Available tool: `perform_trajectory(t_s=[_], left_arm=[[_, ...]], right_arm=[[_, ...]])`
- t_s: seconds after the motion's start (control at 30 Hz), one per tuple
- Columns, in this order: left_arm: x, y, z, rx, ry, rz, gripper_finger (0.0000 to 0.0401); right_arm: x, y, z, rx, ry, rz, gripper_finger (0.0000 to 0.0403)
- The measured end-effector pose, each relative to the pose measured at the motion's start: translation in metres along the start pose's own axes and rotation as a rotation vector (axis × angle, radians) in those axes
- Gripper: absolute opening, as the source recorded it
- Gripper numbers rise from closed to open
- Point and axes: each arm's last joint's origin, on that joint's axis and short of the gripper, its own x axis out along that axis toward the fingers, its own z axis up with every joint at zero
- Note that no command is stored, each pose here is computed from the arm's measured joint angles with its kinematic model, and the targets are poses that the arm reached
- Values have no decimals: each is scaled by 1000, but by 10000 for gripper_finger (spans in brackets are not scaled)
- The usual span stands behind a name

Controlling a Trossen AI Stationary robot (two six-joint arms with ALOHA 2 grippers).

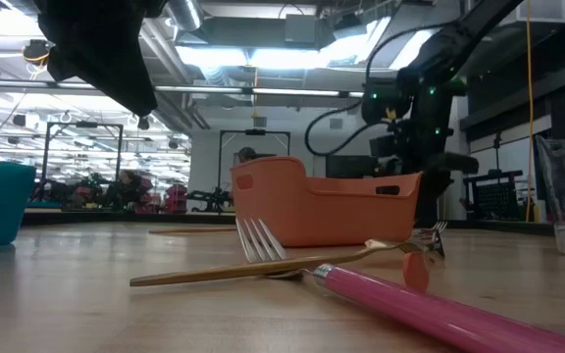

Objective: Sort silverware by color (type)
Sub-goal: Put the orange fork into the blue bin

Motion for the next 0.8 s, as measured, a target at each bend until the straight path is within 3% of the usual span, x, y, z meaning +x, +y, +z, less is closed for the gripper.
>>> perform_trajectory(t_s=[0.33, 0.8], left_arm=[[0, 0, 0, 0, 0, 0, 64], [0, 0, 0, -2, -4, -2, 64]], right_arm=[[16, -17, -14, 82, 32, 55, 101], [25, -18, -13, 83, 56, 70, 87]])
